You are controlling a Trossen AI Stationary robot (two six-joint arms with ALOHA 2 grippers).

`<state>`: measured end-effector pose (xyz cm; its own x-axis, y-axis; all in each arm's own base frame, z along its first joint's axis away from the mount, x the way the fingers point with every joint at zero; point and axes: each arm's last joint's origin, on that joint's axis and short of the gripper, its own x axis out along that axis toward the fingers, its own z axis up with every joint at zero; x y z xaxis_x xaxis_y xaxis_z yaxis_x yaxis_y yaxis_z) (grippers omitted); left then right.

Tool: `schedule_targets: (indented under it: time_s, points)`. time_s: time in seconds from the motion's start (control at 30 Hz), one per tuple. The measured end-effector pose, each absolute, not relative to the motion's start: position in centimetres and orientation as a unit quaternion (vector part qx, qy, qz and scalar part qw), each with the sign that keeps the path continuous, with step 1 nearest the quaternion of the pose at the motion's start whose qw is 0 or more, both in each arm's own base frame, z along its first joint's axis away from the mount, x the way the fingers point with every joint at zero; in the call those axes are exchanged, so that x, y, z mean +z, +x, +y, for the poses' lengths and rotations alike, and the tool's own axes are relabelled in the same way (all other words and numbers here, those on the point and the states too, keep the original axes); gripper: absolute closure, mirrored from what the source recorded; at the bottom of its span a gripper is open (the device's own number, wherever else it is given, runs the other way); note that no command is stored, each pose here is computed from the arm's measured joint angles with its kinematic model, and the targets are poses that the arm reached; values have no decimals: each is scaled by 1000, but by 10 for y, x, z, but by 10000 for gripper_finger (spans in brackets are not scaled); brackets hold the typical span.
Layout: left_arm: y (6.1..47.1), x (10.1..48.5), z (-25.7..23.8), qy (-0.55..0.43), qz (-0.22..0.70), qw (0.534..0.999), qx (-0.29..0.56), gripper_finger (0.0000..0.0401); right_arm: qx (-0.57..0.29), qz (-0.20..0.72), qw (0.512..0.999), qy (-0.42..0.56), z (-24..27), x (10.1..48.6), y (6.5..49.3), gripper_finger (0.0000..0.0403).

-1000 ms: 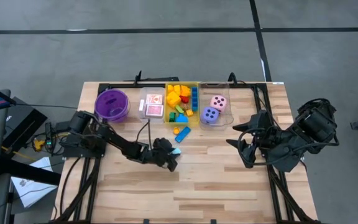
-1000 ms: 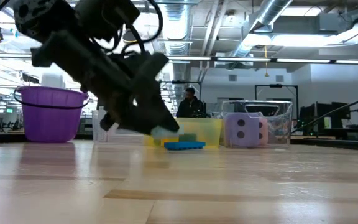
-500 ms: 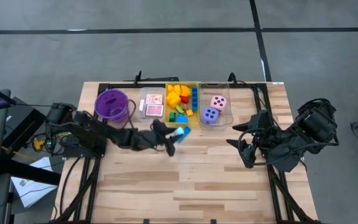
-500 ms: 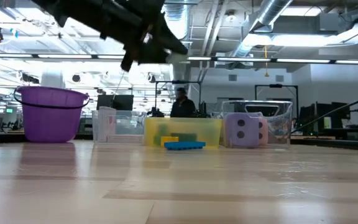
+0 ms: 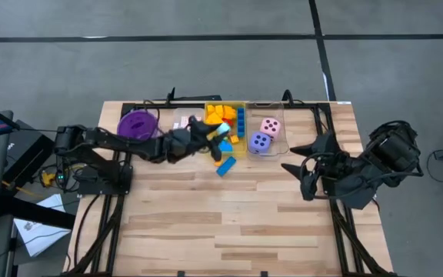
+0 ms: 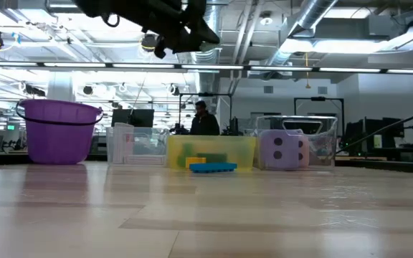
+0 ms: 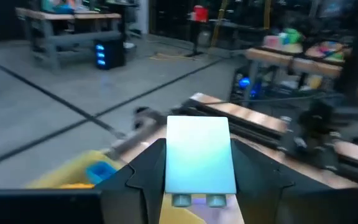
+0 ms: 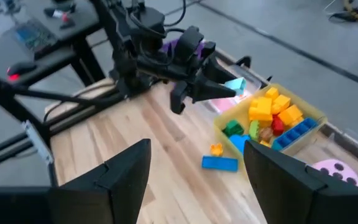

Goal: Pick & Place Toys
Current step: Put the light blue gamepiece into the yellow bin

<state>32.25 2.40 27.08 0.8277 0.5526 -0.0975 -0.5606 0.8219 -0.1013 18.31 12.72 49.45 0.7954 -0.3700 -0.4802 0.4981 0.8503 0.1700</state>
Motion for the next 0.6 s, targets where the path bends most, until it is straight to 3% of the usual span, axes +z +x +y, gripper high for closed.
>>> schedule_targets:
  time_s: [0.33, 0.6]
  points:
    - [344, 269, 90, -40, 49, 959, 278, 251, -277, 156, 934, 161, 111, 505, 179, 152]
    - [360, 240, 112, -43, 151, 950, 269, 252, -321, 107, 926, 169, 95, 513, 175, 152]
